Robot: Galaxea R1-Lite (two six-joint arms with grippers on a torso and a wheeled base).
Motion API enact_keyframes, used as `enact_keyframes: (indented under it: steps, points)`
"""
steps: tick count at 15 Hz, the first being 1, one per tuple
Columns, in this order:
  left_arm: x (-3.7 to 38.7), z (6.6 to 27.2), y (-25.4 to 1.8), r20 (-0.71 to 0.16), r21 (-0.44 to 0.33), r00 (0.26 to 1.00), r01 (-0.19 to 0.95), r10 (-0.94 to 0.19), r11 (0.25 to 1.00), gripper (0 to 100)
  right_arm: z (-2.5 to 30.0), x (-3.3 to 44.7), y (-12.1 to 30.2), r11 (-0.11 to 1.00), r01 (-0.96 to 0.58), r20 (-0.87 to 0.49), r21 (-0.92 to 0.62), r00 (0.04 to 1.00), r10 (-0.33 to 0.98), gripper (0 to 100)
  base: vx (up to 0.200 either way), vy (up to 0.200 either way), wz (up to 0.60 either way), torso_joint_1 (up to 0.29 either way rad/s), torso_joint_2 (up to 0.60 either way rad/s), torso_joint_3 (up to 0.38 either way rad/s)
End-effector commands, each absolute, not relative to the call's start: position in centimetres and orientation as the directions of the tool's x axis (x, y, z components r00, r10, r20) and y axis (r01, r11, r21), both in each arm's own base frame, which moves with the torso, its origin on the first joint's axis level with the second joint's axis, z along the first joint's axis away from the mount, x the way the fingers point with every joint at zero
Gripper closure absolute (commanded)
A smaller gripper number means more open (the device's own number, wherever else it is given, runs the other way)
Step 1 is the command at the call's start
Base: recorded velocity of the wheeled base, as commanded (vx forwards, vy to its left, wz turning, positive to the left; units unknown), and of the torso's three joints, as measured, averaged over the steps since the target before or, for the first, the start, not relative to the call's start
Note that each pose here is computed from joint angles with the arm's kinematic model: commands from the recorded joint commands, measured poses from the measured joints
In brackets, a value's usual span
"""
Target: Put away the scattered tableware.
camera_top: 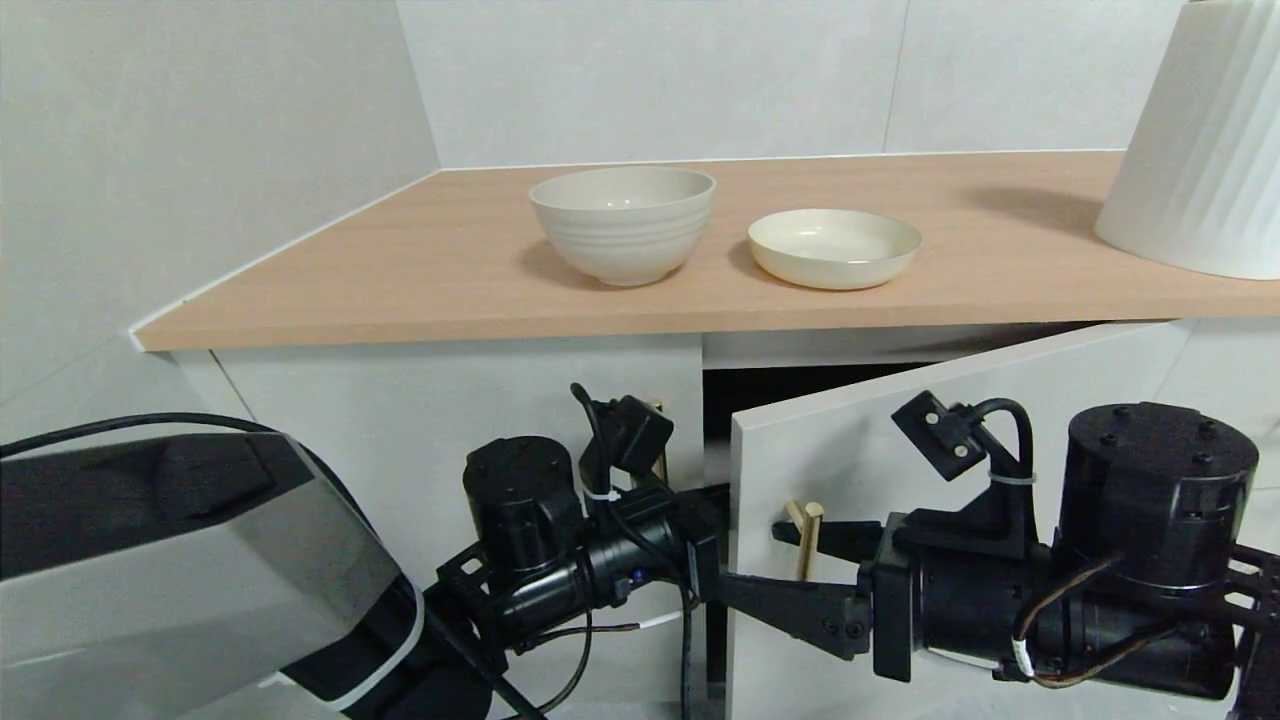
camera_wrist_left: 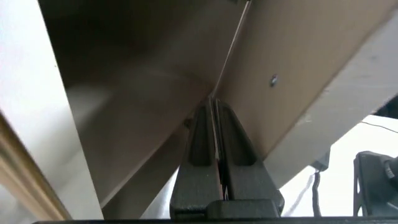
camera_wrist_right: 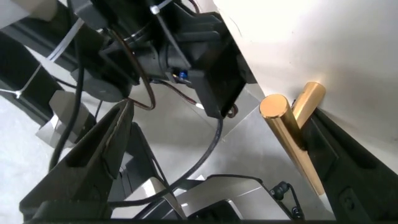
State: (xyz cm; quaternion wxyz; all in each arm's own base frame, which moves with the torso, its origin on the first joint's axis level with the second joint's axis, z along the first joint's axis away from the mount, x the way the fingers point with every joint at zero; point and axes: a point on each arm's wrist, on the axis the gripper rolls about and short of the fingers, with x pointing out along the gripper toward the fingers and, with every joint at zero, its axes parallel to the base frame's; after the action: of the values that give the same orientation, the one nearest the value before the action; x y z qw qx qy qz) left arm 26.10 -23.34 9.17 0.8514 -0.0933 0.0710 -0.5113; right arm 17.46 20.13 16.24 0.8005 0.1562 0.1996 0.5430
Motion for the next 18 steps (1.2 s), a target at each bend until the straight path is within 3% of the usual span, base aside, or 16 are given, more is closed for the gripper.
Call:
enact_keyframes:
  steps: [1,8,14,18]
  points:
    - [26.1,8.9,-23.6,-0.027,-0.233,0.463,0.859,-0.886,0.456,100,16.2,17.2,19.5,0.375,-0.806,-0.152,0.459,0.344,0.927,0,0.0,0.0,0.0,0.0,0.0,0.0]
    - [26.0,8.9,-24.1,-0.023,-0.232,0.454,0.864,-0.891,0.446,100,15.4,17.4,17.3,0.497,-0.801,-0.184,0.332,0.462,0.867,0,0.0,0.0,0.0,0.0,0.0,0.0]
    - [25.9,9.5,-24.0,-0.006,-0.226,0.458,0.866,-0.889,0.447,100,16.8,17.7,14.9,0.571,-0.764,-0.14,0.3,0.556,0.819,0,0.0,0.0,0.0,0.0,0.0,0.0]
    - [26.0,9.8,-24.1,0.004,-0.227,0.471,0.859,-0.882,0.458,100,18.2,15.7,12.6,0.622,-0.719,-0.217,0.311,0.583,0.783,0,0.0,0.0,0.0,0.0,0.0,0.0]
